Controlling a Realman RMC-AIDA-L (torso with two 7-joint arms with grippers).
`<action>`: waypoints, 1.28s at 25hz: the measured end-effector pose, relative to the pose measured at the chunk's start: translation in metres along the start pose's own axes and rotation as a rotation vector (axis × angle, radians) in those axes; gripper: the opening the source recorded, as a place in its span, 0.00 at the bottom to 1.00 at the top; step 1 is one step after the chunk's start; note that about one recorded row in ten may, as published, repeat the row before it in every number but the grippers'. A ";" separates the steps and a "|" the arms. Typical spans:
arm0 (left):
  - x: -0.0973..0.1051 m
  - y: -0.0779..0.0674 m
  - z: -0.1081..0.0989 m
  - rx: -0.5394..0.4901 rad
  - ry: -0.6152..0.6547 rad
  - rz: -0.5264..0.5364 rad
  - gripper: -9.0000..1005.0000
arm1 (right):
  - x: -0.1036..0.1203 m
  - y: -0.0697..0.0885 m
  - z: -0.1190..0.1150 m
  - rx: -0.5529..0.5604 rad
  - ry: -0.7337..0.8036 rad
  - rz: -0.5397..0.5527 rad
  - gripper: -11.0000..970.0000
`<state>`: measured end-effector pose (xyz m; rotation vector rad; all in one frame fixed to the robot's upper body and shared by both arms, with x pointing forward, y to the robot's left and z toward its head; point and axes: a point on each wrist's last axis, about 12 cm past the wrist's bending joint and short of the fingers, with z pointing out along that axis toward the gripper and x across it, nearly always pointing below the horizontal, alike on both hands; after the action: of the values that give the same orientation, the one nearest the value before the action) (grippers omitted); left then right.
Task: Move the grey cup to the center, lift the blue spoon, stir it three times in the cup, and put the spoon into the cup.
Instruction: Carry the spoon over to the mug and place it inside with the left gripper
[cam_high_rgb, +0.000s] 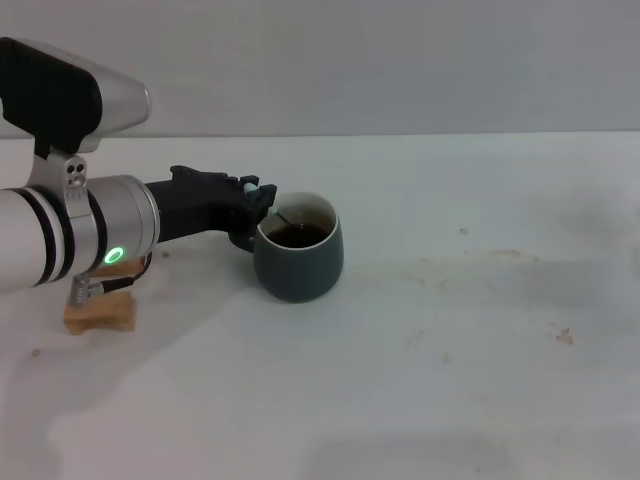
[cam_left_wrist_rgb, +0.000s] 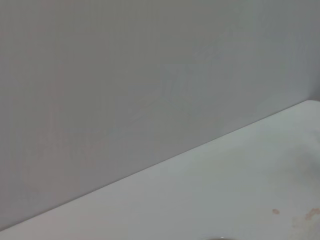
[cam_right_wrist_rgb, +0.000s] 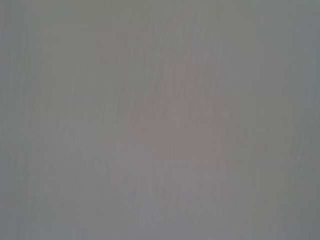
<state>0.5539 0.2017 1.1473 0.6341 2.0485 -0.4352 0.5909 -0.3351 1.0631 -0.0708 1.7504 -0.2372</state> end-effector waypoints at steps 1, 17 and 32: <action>0.001 0.002 0.001 -0.004 0.003 -0.001 0.19 | 0.000 0.000 0.000 0.000 0.001 0.000 0.08; 0.008 0.010 -0.003 -0.008 0.036 -0.018 0.19 | -0.007 0.004 0.005 -0.012 -0.013 -0.004 0.08; 0.005 -0.003 -0.010 0.064 0.038 -0.012 0.19 | -0.005 0.005 0.004 -0.017 -0.008 -0.009 0.08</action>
<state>0.5428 0.2057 1.1490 0.6729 2.0828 -0.5006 0.5964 -0.3296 1.0660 -0.0921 1.7443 -0.2285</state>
